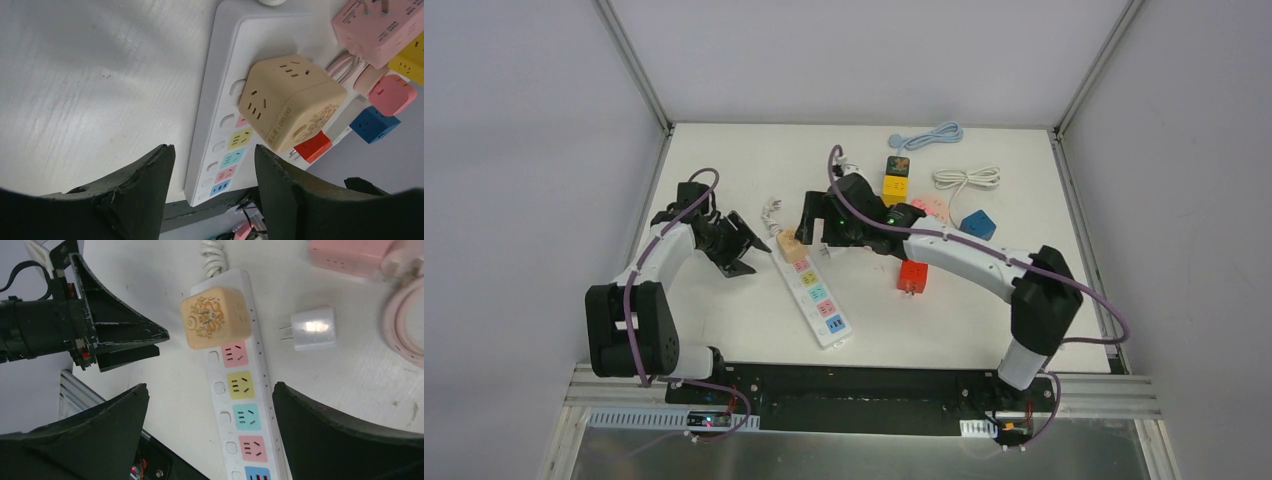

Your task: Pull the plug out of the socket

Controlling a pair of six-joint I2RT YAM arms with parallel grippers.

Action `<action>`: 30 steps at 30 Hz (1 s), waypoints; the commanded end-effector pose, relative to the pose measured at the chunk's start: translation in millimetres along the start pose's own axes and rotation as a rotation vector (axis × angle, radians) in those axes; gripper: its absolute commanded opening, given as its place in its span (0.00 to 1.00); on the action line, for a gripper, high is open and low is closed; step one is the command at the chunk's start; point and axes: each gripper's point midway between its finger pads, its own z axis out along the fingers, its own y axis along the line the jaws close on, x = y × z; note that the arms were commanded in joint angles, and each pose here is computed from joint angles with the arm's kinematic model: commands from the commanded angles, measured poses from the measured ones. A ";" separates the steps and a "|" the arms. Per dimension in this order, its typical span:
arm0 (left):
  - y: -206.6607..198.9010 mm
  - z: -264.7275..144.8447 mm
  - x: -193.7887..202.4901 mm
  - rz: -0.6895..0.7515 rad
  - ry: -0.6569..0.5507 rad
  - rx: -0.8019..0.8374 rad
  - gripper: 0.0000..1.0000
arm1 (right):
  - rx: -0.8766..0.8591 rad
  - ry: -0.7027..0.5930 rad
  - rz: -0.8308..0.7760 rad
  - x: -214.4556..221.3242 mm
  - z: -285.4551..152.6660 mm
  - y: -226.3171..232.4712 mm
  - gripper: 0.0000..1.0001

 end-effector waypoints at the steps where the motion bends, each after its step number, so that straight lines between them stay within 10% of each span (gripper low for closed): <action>1: -4.4 6.0 -0.1 -0.026 0.038 0.015 0.61 | -0.028 -0.044 -0.151 -15.8 19.0 28.5 0.96; 14: -4.4 48.9 -28.7 -0.081 0.024 -0.015 0.57 | 0.030 0.010 -0.457 13.6 87.0 35.0 0.96; 30: 6.8 68.1 -14.5 -0.111 0.084 -0.077 0.49 | 0.044 0.066 -0.435 27.1 111.7 33.2 0.43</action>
